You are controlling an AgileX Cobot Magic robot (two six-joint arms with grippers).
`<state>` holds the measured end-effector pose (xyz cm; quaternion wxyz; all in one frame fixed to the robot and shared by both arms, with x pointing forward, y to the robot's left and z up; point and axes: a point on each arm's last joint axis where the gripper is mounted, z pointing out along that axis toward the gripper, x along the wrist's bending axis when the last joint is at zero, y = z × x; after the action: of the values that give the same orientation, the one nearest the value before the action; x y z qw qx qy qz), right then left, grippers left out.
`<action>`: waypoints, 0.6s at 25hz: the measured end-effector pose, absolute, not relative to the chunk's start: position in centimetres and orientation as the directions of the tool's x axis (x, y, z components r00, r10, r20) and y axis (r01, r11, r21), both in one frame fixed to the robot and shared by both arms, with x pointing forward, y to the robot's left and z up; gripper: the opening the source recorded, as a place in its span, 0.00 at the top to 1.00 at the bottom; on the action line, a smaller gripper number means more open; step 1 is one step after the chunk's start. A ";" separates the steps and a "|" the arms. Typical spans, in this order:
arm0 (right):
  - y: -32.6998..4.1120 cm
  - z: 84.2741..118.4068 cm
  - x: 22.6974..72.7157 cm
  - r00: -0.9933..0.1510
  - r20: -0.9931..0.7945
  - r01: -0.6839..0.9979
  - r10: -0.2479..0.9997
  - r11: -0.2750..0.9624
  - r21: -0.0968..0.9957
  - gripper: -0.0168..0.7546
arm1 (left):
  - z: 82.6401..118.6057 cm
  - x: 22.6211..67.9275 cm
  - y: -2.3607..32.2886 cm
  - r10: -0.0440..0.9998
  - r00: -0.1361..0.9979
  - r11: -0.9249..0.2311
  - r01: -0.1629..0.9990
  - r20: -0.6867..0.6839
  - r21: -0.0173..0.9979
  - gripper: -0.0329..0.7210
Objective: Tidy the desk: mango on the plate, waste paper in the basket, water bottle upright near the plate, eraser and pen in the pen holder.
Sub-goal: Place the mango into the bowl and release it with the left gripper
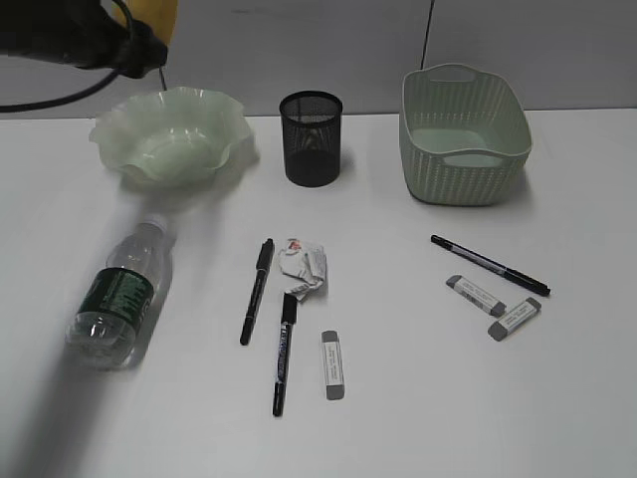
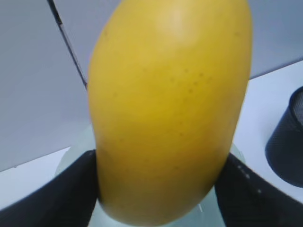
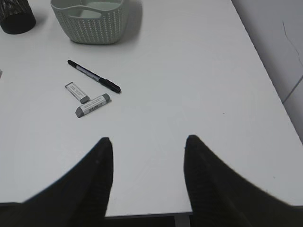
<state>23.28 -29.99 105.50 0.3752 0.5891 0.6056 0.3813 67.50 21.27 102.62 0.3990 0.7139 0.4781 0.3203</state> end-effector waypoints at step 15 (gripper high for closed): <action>-30.0 105.5 23.3 -0.024 -0.005 0.427 1.000 0.015 0.904 0.47 | 93.8 70.1 21.3 0.978 0.170 -0.192 0.520 0.119 0.832 0.22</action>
<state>23.28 -29.99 105.50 0.3752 0.5891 0.6056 0.3813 70.13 21.35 93.84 0.3305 0.6897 0.5431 0.3466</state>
